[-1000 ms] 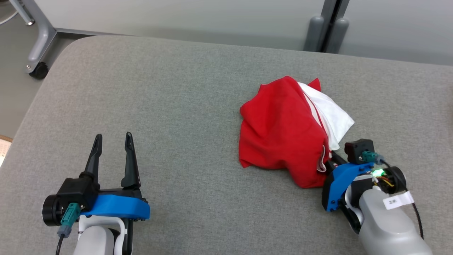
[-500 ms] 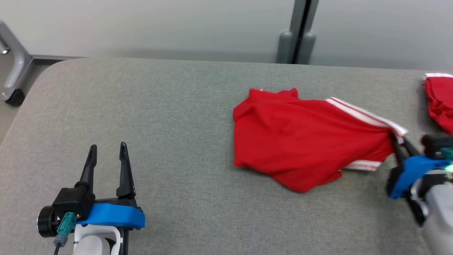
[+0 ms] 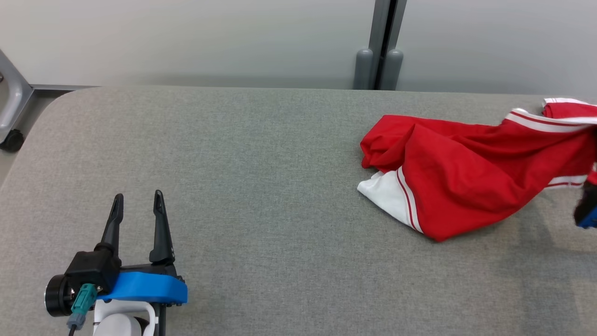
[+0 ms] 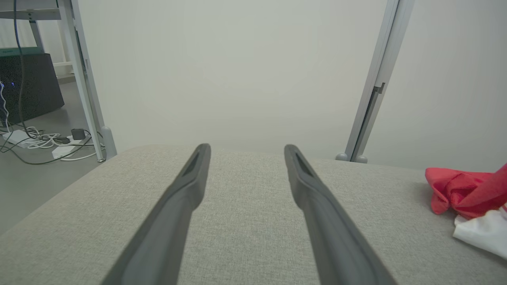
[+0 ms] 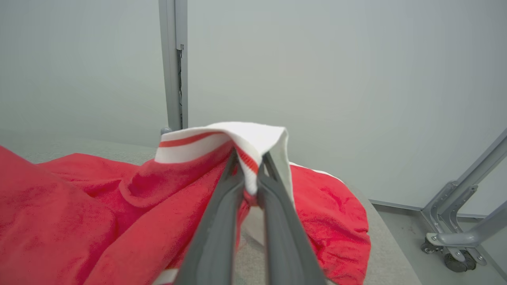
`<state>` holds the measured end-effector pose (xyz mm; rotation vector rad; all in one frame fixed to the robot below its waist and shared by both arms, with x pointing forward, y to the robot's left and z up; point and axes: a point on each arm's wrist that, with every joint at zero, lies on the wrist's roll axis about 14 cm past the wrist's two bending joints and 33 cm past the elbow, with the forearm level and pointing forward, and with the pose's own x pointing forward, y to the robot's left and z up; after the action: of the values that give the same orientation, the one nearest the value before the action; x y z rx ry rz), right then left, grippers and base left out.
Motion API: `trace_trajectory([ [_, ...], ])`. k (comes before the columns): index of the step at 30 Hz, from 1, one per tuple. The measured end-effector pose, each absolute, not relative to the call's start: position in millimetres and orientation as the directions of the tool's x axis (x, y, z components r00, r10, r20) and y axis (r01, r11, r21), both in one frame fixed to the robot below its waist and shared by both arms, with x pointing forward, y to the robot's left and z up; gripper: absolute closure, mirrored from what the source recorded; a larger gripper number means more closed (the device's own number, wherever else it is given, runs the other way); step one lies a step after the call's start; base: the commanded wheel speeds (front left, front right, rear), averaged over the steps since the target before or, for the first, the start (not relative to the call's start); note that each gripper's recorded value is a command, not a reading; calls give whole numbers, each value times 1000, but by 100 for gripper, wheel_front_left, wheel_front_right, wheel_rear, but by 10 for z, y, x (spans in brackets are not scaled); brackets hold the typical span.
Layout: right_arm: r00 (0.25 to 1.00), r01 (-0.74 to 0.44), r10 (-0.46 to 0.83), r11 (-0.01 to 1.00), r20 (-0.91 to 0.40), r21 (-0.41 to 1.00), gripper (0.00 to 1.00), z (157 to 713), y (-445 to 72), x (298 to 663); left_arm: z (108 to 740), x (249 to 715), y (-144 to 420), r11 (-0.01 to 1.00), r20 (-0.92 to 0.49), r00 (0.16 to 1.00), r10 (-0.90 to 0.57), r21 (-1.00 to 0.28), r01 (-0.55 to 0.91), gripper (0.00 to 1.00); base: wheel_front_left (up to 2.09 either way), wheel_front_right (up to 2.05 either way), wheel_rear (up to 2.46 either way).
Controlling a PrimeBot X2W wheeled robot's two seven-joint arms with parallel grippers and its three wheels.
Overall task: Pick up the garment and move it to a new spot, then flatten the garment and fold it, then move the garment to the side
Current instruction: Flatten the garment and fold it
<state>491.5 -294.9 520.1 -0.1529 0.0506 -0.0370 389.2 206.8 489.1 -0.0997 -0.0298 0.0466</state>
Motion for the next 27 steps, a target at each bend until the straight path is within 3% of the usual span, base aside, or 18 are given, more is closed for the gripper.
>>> trace_trajectory([
  [11, 958, -263, 274, 957, 89, -118, 100, 5772, -1454, 5135, 4913, 3798, 2169, 992, 31, 996, 81, -100, -78, 0, 0, 0, 0],
  [21, 811, -574, 577, 817, 100, -60, 100, 5860, 104, 5036, 4884, 3733, 2297, 987, 19, 992, 125, -103, -123, 0, 0, 0, 0],
  [27, 710, -701, 702, 712, 49, -40, 100, 5661, 759, 4882, 4869, 3719, 2366, 983, 11, 989, 148, -108, -146, 0, 0, 0, 0],
])
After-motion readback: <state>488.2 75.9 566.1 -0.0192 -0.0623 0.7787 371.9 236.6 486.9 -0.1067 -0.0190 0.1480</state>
